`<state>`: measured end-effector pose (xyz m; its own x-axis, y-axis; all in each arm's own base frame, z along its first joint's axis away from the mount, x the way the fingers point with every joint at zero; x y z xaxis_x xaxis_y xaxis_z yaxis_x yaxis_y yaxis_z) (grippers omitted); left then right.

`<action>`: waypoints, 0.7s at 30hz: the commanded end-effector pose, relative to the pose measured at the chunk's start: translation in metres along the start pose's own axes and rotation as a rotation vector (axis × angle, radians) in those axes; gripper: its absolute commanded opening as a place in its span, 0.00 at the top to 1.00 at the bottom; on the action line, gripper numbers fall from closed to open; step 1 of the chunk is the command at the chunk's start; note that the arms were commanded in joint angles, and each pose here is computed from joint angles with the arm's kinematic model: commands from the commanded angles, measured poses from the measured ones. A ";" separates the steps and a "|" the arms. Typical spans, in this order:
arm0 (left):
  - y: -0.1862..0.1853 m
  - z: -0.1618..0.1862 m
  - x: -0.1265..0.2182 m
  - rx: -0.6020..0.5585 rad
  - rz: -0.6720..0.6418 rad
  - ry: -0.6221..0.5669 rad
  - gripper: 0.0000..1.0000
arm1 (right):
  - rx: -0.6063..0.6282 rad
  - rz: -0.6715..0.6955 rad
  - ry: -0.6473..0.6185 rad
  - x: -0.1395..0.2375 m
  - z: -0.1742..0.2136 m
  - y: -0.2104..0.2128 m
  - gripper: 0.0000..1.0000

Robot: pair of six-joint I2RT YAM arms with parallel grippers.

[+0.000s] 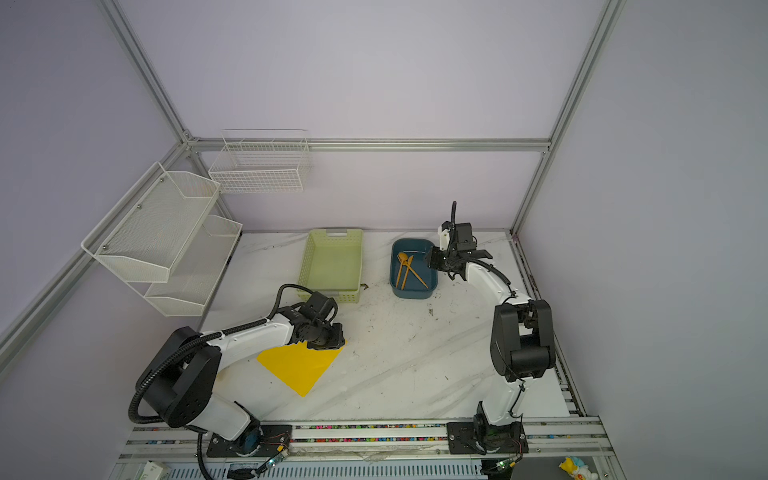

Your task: Place the utensils on the paper napkin and roll it up

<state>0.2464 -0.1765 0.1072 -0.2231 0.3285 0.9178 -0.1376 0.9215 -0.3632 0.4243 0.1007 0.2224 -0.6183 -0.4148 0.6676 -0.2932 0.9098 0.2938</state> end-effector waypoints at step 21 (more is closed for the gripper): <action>-0.080 0.034 -0.031 -0.055 0.247 0.226 0.71 | 0.036 0.015 -0.001 0.012 0.003 0.006 0.64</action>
<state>0.2315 -0.2450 0.0985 -0.0783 0.5311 0.8437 -0.0486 0.8432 -0.5353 0.4191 0.1000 0.2201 -0.6154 -0.3967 0.6811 -0.2886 0.9175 0.2736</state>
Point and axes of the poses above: each gripper's point midway between its finger pads, its own x axis back along the fingers, its own y axis along the line the jaws close on, z = x × y, the point moved 8 cm from there along x, back along the fingers, and after that the axes turned 11 degrees about x, right-handed, at the moved point
